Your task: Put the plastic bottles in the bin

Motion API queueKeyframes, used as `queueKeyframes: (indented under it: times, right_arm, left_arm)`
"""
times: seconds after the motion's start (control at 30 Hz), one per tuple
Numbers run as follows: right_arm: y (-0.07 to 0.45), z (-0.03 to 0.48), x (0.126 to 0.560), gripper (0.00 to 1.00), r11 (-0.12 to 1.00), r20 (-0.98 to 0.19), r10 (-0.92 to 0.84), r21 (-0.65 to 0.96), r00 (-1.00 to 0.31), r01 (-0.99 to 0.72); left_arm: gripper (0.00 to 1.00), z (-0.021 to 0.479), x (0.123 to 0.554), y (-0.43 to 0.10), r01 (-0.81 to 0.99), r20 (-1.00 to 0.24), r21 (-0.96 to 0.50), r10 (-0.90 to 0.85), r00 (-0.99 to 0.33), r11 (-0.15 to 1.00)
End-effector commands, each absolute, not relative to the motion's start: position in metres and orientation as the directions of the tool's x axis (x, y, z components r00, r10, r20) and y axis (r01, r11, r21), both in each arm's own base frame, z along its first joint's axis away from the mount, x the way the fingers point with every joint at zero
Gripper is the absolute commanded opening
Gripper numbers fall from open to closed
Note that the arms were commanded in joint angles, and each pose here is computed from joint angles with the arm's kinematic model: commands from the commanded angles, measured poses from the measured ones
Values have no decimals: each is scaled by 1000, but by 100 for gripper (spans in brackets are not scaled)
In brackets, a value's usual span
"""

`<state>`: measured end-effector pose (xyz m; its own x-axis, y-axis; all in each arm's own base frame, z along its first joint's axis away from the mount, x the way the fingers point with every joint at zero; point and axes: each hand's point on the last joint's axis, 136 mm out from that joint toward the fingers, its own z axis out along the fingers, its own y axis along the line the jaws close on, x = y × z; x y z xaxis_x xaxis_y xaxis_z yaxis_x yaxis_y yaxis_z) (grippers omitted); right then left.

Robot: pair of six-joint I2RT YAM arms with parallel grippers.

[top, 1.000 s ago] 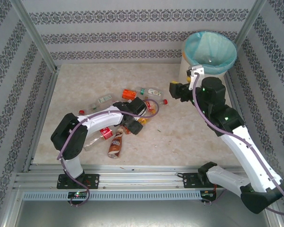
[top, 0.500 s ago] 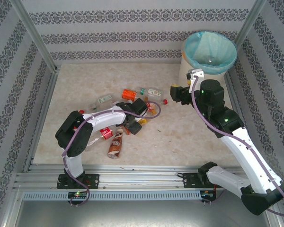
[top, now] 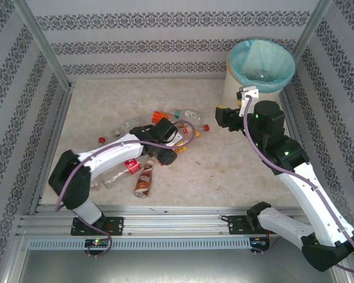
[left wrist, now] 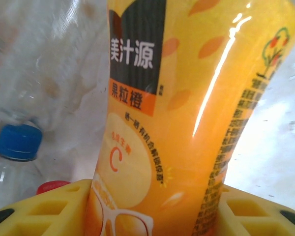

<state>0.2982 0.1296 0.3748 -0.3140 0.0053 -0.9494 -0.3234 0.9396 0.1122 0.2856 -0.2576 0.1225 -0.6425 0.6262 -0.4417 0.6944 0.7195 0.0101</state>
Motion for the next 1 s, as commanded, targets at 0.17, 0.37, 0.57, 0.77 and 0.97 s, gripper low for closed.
queueKeyframes:
  times: [0.17,0.37,0.57,0.77,0.97]
  right_arm:
    - [188,414,282,71,764,-958,49,218,-282,-607]
    - [233,438,281,67,568,-915,115,381,-387,-730]
    - [254,454,283,62,468,-885,127,452,-448,-760]
    - [273,462,270,61,353,-872,102,482,-479,-802]
    - [287,460,261,60,315,-871,54,479,-489,-819]
  left_arm:
    - [51,225,289,-257,660,-764,-15,417,-492,751]
    - [50,281,285,-243,631,-882,3,299,-364,776]
    - [50,317,272,-231,631,-937,2,222,-271,776]
    - [49,326,264,-228,642,-946,-10,201,-255,766]
    - [48,332,263,-230,652,-951,-13,192,-243,759]
